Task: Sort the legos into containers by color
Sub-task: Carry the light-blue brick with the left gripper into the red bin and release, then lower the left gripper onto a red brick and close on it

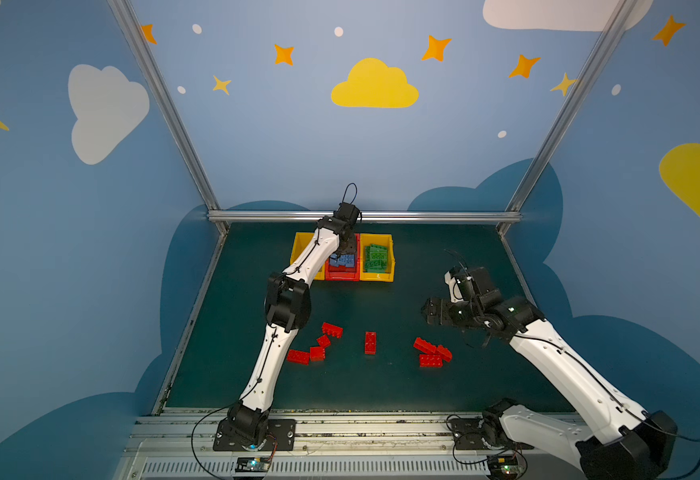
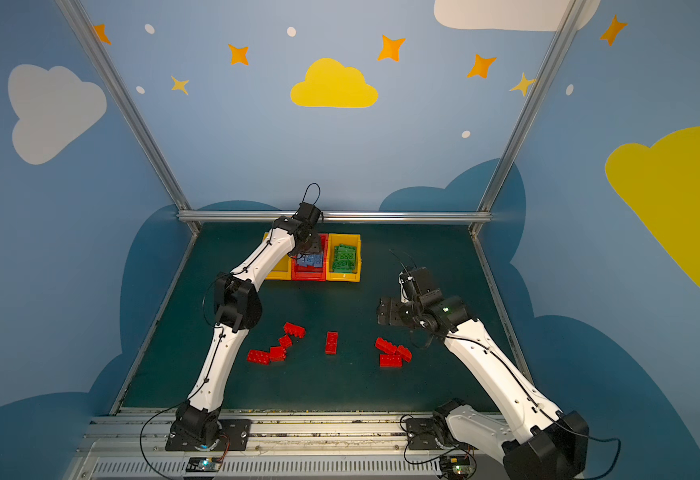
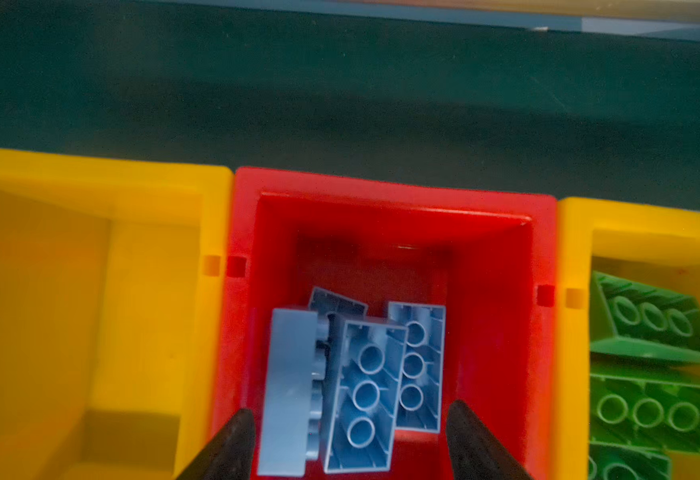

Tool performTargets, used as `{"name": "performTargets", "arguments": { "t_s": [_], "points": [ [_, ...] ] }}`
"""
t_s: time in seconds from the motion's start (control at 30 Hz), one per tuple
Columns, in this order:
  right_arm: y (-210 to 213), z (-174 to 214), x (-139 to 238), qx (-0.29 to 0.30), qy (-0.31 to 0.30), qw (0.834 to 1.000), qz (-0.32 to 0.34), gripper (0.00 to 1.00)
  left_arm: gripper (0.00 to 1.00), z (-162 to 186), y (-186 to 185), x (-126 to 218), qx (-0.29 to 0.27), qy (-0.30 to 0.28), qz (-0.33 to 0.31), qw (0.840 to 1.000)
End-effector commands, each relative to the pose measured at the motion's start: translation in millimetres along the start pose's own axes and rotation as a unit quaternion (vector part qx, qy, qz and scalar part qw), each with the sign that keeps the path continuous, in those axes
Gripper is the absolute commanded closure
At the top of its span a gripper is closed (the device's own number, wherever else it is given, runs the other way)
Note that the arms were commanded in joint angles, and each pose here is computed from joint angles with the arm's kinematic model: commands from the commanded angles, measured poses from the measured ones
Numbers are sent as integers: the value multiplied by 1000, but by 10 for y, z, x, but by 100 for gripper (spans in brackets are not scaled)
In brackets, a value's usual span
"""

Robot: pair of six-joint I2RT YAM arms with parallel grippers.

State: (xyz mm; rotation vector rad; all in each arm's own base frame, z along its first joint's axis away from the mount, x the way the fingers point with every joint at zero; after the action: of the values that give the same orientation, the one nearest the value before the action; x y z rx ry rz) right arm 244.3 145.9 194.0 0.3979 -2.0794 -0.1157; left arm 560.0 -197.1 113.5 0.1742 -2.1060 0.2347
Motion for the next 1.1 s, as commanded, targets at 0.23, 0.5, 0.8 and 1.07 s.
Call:
{"name": "performTargets", "arguments": {
  "t_s": [0.23,0.5,0.8,1.07],
  "points": [
    [157,-42,189,0,-21,999,-48,3,21,384,52,1000,8,-21,55,998],
    [8,294,353,-18,-29,999,-35,3,20,1675,43,1344,-25,37,89,995],
    [-98,626,478,-42,-31,998,-38,3,21,2699,-316,1391,-78,72,109,988],
    [-134,726,588,-46,-39,997,-37,3,23,3080,-276,1099,-98,99,70,988]
  ]
}}
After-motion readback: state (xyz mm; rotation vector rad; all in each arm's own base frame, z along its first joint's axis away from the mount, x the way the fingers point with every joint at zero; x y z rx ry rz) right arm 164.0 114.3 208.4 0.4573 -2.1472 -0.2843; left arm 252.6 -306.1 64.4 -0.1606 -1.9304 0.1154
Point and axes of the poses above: each gripper's point midway between its finger pads, its own x axis back along the fingers, its own y axis along the line the jaws close on, z = x × y, the point moved 1 cm from there along x, back along the fingers, and after that the axes turned 8 degrees about x, right-handed, at the moved point
